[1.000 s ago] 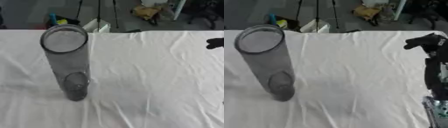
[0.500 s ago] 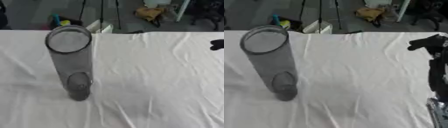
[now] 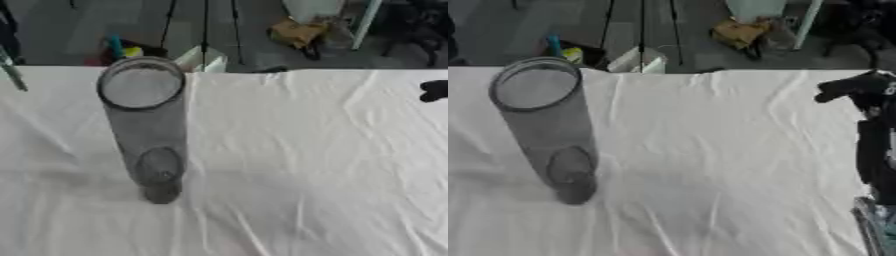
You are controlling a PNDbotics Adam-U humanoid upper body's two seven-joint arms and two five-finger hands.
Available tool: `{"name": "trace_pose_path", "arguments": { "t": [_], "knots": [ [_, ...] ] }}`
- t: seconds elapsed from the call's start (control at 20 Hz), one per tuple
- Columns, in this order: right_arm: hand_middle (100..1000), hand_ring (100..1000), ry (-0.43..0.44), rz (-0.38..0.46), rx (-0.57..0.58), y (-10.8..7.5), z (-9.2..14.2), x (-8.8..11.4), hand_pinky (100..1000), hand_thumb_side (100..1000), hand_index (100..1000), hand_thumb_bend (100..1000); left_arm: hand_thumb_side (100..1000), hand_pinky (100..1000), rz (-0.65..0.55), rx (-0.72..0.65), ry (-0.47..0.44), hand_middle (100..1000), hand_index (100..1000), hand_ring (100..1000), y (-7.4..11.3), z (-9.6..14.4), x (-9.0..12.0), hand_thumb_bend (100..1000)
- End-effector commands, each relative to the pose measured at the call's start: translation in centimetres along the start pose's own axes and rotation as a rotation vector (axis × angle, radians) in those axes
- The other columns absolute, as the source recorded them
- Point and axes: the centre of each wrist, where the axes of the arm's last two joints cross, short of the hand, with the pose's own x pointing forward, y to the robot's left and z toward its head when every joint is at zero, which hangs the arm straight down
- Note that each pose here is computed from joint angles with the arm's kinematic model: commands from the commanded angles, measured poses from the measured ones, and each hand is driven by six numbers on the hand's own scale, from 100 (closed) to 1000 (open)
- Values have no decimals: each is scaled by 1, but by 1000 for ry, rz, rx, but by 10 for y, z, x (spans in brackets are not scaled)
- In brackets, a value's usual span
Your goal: Arrange flowers into the vase.
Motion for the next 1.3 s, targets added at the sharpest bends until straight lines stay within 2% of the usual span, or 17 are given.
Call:
{"name": "trace_pose_path", "arguments": {
  "t": [0.05, 0.4, 1.3],
  "knots": [
    [508, 530, -26, 9, 20, -5, -6, 4, 652, 1000, 664, 100, 790, 100, 80, 11, -33, 100, 151, 100, 1, -7, 20, 100],
    [508, 530, -23, 0, 19, -4, -5, 4, 652, 1000, 664, 100, 804, 100, 227, -34, -15, 100, 152, 100, -14, -10, 35, 107],
    [510, 532, -12, -11, 29, -3, -4, 4, 653, 1000, 666, 100, 810, 100, 345, -76, 25, 100, 152, 100, -31, -15, 56, 118]
  ]
}}
